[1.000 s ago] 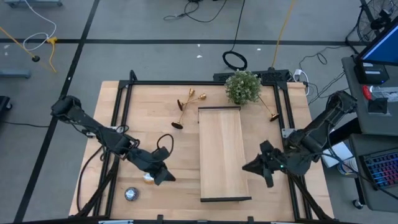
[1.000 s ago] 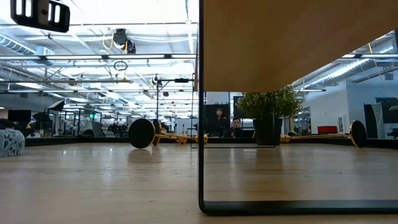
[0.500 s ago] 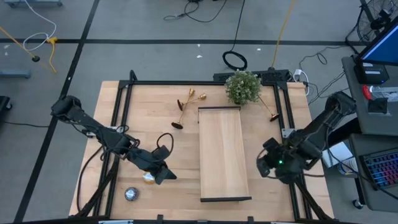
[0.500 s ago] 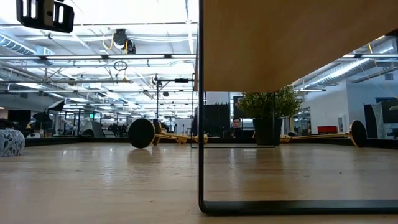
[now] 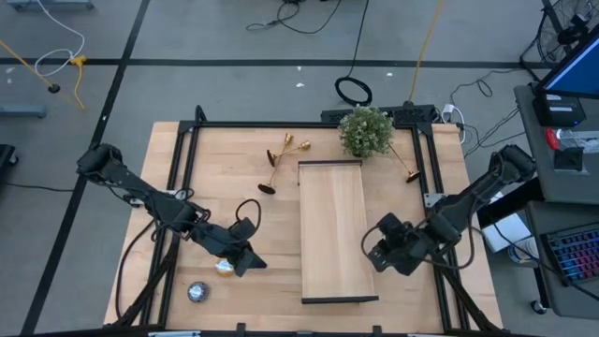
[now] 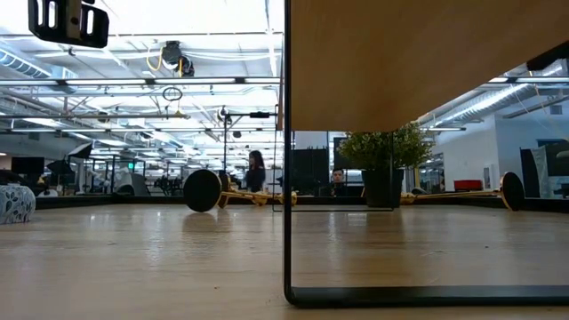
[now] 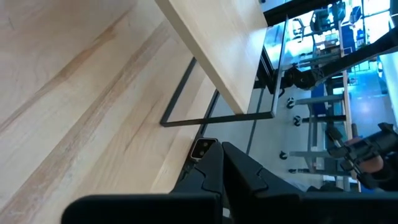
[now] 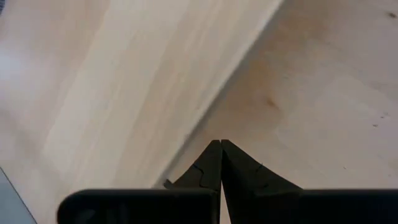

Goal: Pick & Place candle stick holders
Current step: Prepare the shelf, then put the right gold candle holder on the shelf

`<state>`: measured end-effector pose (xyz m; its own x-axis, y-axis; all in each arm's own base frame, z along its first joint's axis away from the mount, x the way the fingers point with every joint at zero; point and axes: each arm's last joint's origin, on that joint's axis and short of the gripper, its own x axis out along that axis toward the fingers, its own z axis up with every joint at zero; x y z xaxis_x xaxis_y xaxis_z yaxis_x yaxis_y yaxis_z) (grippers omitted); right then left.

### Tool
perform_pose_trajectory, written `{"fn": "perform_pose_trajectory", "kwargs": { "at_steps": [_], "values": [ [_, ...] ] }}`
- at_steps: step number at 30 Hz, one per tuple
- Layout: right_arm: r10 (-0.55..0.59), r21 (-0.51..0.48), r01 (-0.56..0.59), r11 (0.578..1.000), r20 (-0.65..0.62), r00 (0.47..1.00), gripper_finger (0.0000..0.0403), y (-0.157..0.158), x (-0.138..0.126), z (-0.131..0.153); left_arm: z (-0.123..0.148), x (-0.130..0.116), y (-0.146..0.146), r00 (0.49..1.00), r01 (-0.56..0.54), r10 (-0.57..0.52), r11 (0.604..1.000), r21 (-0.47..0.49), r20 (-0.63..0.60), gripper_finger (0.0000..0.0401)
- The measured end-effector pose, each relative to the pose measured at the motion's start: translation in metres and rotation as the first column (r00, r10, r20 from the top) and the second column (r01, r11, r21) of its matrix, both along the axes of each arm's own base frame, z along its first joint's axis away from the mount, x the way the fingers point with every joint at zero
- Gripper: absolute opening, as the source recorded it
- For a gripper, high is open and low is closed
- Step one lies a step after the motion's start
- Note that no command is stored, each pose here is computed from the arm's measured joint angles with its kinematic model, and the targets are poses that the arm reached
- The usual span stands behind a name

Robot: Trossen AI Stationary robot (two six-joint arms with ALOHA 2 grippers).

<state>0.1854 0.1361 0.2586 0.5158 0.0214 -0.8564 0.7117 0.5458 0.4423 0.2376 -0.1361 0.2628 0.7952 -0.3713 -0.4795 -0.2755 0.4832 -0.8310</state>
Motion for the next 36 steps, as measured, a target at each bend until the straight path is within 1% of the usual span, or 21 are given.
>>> {"fn": "perform_pose_trajectory", "kwargs": {
  "at_steps": [4, 7, 19, 24, 27, 32, 36],
  "values": [
    [0.005, 0.003, -0.005, 1.0, 0.026, 1.0, 0.0, -0.003, 0.005, 0.002, 0.0, 0.0, 0.0, 1.0, 0.0, 0.0, 1.0, 0.0, -0.001, 0.0008],
    [0.009, 0.001, -0.009, 1.0, 0.038, 0.999, 0.0, -0.004, 0.008, 0.002, 0.0, 0.0, 0.0, 1.0, -0.001, 0.001, 1.0, 0.002, 0.0, 0.0003],
    [0.003, 0.007, -0.003, 1.0, 0.064, 0.998, 0.0, -0.007, 0.012, 0.004, -0.001, 0.0, 0.001, 1.0, -0.016, 0.016, 1.0, 0.014, 0.001, 0.0009],
    [0.01, 0.022, -0.012, 1.0, 0.098, 0.995, 0.0, -0.006, 0.015, 0.006, -0.001, 0.0, 0.001, 1.0, -0.02, 0.02, 1.0, 0.018, 0.0, 0.0004],
    [0.01, 0.015, -0.011, 1.0, 0.089, 0.996, 0.0, -0.007, 0.015, 0.005, -0.001, 0.0, 0.001, 1.0, -0.02, 0.02, 1.0, 0.018, 0.0, 0.001],
    [0.021, 0.012, -0.022, 1.0, 0.04, 0.999, 0.0, -0.008, 0.011, 0.003, -0.001, 0.0, 0.001, 1.0, -0.019, 0.019, 0.999, 0.034, 0.0, 0.0003],
    [0.014, 0.012, -0.015, 1.0, 0.048, 0.999, 0.0, -0.01, 0.01, 0.005, -0.008, -0.002, 0.007, 0.997, -0.03, 0.035, 0.997, 0.07, -0.066, 0.0008]
  ]
}}
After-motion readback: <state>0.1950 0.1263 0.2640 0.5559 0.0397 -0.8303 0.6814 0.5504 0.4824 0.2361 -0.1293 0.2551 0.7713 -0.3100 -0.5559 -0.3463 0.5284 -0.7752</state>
